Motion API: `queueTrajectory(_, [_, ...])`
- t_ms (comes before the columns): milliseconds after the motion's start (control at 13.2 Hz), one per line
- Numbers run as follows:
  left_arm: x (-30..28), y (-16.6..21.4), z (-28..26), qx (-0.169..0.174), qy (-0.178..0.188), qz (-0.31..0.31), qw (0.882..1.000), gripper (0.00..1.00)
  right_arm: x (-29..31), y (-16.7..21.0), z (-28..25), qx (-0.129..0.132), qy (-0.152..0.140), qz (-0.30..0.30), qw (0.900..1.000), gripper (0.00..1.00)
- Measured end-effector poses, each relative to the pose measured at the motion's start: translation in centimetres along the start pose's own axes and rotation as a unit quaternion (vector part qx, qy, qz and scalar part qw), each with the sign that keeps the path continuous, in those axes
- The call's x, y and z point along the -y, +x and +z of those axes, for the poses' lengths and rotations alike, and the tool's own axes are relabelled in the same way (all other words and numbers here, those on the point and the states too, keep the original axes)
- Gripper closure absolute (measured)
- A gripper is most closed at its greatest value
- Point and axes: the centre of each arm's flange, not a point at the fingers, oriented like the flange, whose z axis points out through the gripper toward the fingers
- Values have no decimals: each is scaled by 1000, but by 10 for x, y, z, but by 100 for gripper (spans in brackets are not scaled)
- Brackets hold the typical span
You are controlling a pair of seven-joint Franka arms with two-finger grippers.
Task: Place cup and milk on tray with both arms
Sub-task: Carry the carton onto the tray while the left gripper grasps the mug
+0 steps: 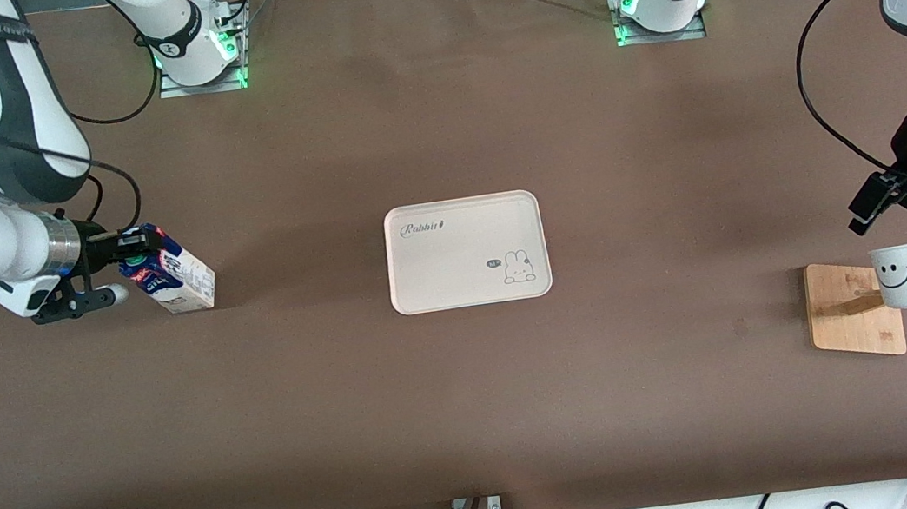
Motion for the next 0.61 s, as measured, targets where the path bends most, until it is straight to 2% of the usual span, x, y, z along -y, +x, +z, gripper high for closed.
queueTrajectory(228, [15,5,10,-11,-38,-78,996,0,70,0,-20,-38,2,-32,999,66])
queueTrajectory(304, [18,7,14,-20,-47,-95,994,0,95,2,-23,-54,16,-27,998,66])
queueTrajectory(455, [21,13,22,-51,-55,-110,991,0,138,4,-27,-80,38,-17,996,66])
queueTrajectory(607, [26,17,31,-76,-65,-137,985,0,167,5,-22,-92,42,-9,995,66])
